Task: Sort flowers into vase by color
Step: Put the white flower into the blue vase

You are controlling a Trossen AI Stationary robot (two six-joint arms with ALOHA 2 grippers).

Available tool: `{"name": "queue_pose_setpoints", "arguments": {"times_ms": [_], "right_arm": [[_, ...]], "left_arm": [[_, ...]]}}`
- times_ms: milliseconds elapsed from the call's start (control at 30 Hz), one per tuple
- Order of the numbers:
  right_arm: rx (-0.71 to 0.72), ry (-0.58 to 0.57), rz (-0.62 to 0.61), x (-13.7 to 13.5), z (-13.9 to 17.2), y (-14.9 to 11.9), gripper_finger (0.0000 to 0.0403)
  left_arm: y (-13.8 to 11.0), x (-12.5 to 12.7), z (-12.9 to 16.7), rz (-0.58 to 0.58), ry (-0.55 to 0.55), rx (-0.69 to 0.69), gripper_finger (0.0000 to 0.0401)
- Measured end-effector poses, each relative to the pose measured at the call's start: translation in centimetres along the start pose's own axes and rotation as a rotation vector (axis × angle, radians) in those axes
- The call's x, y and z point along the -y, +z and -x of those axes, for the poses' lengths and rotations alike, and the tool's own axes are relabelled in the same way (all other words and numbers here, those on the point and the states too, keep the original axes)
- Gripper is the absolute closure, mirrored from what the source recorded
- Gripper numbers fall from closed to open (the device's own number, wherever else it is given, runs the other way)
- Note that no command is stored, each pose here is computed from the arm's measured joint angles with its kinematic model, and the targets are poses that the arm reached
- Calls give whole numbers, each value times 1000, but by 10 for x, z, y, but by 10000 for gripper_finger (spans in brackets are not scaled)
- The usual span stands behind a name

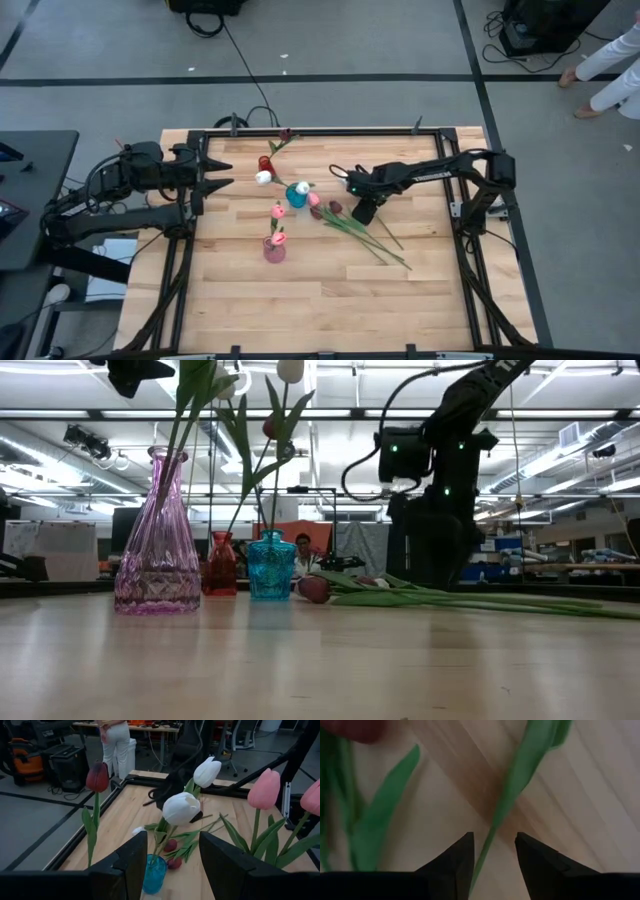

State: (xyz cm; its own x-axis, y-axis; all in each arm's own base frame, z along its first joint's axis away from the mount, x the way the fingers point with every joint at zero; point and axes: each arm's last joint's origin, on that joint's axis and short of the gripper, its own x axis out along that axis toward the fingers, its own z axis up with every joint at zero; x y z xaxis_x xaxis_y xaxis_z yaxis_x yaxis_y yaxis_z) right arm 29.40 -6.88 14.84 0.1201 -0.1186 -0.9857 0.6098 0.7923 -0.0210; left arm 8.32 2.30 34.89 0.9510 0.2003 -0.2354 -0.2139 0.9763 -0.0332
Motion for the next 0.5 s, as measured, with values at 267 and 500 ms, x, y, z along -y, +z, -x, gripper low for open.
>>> {"name": "queue_pose_setpoints", "arguments": {"times_ms": [267,500], "right_arm": [[-11,-29,11,-2,-12,2,267],[-3,-40,5,-1,-12,2,375]], "left_arm": [[0,0,0,0,0,0,215],[0,0,0,1,0,-3,215]]}}
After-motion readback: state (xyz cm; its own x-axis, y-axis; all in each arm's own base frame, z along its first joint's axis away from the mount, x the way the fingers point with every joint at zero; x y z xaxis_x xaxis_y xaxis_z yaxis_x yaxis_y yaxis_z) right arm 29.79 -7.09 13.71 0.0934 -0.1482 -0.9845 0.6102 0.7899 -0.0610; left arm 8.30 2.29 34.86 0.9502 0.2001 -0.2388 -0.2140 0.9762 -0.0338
